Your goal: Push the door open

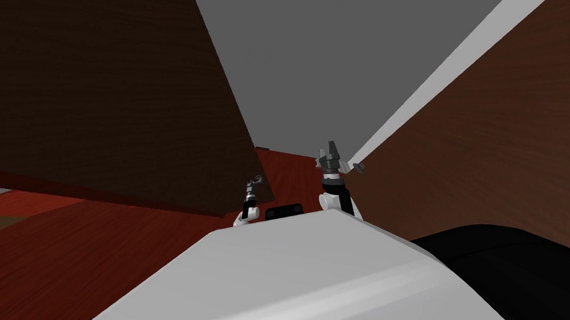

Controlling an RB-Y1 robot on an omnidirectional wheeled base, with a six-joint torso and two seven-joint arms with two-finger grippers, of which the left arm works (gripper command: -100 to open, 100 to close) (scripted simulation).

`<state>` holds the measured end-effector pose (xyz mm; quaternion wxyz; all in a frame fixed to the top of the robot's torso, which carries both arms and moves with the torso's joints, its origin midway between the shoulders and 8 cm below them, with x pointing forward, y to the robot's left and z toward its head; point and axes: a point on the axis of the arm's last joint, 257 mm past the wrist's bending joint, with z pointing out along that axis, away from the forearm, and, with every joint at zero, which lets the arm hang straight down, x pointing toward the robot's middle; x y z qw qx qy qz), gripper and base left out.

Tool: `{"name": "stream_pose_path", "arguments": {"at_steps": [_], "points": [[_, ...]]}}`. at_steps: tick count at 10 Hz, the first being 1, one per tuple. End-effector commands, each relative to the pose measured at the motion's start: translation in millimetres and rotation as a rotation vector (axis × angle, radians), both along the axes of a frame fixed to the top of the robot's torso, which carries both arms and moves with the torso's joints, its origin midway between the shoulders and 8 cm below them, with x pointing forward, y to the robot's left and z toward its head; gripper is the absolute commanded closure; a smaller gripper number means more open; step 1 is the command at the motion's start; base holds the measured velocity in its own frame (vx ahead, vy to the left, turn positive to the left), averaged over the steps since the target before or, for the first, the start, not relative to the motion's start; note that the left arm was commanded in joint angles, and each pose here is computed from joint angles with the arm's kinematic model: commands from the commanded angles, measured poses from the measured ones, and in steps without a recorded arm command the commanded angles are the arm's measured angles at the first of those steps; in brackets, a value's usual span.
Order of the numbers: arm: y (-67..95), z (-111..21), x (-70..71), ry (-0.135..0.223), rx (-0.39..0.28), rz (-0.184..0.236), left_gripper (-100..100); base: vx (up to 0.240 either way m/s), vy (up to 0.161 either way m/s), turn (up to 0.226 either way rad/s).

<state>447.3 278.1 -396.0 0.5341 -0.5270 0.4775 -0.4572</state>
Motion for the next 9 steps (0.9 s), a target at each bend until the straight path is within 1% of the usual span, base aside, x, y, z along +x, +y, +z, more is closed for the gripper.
{"name": "stream_pose_path", "arguments": {"at_steps": [1, 3, 6, 8, 9], "points": [[13.2, 6.1, 1.0, -0.013, 0.014, 0.017, 100, 0.149, -0.043, 0.021], [27.1, 7.2, -0.1, -0.014, 0.024, 0.038, 100, 0.160, -0.047, 0.038], [49.7, 9.3, -2.5, -0.016, 0.037, 0.077, 100, 0.200, -0.051, 0.052], [49.7, 9.3, -2.5, -0.016, 0.037, 0.077, 100, 0.096, -0.001, -0.005], [64.8, 10.8, -4.6, -0.018, 0.043, 0.106, 100, 0.123, -0.034, 0.085]]}}
